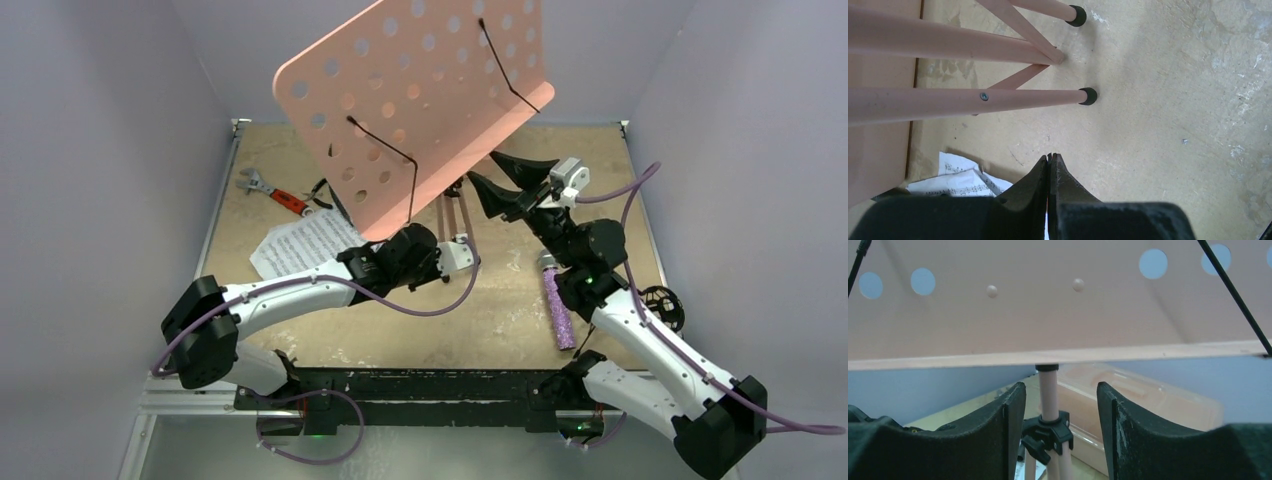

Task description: Set up the instrument practice props

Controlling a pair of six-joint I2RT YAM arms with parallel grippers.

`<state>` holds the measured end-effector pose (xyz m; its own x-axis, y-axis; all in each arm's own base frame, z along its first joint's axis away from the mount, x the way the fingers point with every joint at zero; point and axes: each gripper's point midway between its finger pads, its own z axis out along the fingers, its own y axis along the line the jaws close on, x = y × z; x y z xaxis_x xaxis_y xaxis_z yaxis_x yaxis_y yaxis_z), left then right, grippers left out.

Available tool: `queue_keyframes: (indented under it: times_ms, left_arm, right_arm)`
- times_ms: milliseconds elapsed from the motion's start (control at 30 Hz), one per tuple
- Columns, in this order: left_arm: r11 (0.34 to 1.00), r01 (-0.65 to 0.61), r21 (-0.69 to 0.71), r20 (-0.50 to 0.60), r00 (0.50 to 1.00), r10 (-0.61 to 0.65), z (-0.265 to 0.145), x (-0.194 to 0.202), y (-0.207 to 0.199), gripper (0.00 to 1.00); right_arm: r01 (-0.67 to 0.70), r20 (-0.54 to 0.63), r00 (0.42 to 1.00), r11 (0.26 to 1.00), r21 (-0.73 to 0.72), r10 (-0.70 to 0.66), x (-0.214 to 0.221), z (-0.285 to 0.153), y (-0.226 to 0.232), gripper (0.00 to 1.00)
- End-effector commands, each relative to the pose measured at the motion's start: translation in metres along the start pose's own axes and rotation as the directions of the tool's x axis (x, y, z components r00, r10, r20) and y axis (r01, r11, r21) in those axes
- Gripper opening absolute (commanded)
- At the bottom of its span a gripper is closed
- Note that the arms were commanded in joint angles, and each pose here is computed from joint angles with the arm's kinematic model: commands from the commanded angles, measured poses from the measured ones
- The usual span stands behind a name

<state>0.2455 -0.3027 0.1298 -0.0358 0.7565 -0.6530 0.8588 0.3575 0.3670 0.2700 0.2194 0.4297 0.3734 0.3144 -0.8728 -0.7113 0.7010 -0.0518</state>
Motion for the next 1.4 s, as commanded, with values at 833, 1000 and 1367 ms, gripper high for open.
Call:
queue_keyframes:
  times_ms: [833, 1000, 1367]
  left_arm:
    - [0.938, 0.320, -0.134, 0.658, 0.736, -0.157, -0.007, -0.068, 0.193, 0.57]
    - [0.933, 0.327, -0.148, 0.632, 0.757, -0.165, -0.011, -0.076, 0.177, 0.57]
    - [0.553, 0.784, -0.282, 0.485, 0.613, -0.624, -0.053, 0.004, 0.181, 0.77]
  right_arm:
    - [-0.542, -0.785, 0.605, 0.790, -0.285, 0.132, 0.339, -0.073, 0.054, 0.00]
    - [-0.493, -0.794, 0.603, 0.818, -0.296, 0.077, 0.314, -0.085, 0.050, 0.00]
    - [-0.449, -0.804, 0.594, 0.834, -0.321, 0.010, 0.292, -0.090, 0.047, 0.00]
